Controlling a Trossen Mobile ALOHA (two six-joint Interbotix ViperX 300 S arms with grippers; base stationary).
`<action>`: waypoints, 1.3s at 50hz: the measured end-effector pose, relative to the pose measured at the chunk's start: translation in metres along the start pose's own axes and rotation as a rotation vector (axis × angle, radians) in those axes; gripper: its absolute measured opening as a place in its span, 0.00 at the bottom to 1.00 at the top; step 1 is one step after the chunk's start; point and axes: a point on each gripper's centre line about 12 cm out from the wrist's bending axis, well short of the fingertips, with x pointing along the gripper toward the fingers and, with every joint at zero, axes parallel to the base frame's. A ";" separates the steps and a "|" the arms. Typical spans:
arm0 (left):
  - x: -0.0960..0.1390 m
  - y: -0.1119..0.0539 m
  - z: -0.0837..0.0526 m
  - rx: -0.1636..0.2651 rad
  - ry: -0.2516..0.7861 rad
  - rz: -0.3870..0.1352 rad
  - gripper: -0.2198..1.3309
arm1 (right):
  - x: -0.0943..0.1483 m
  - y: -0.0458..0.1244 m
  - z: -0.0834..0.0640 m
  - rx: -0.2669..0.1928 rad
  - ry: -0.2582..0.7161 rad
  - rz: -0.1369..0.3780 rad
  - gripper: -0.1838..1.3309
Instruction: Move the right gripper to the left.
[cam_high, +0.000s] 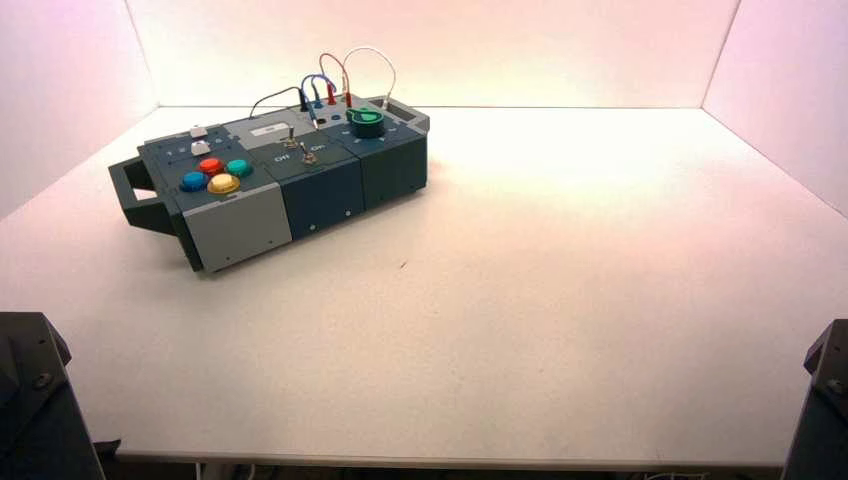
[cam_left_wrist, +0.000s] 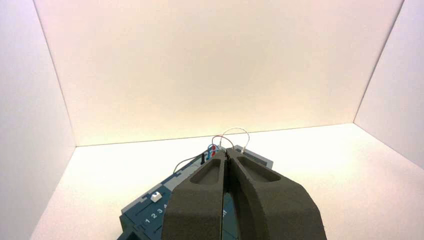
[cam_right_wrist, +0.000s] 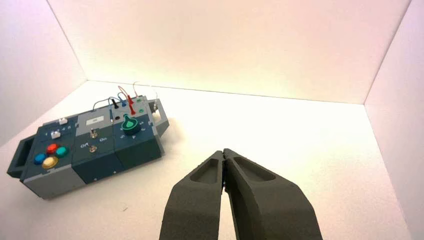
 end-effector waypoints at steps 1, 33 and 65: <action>0.000 0.000 0.000 0.000 0.000 0.000 0.04 | 0.000 0.000 0.000 0.000 0.000 -0.001 0.03; 0.004 0.000 -0.002 -0.003 0.026 0.001 0.04 | 0.001 0.000 0.000 -0.001 -0.004 0.002 0.03; 0.009 0.001 -0.006 -0.004 0.063 0.003 0.04 | 0.001 0.000 0.001 -0.006 -0.003 0.003 0.03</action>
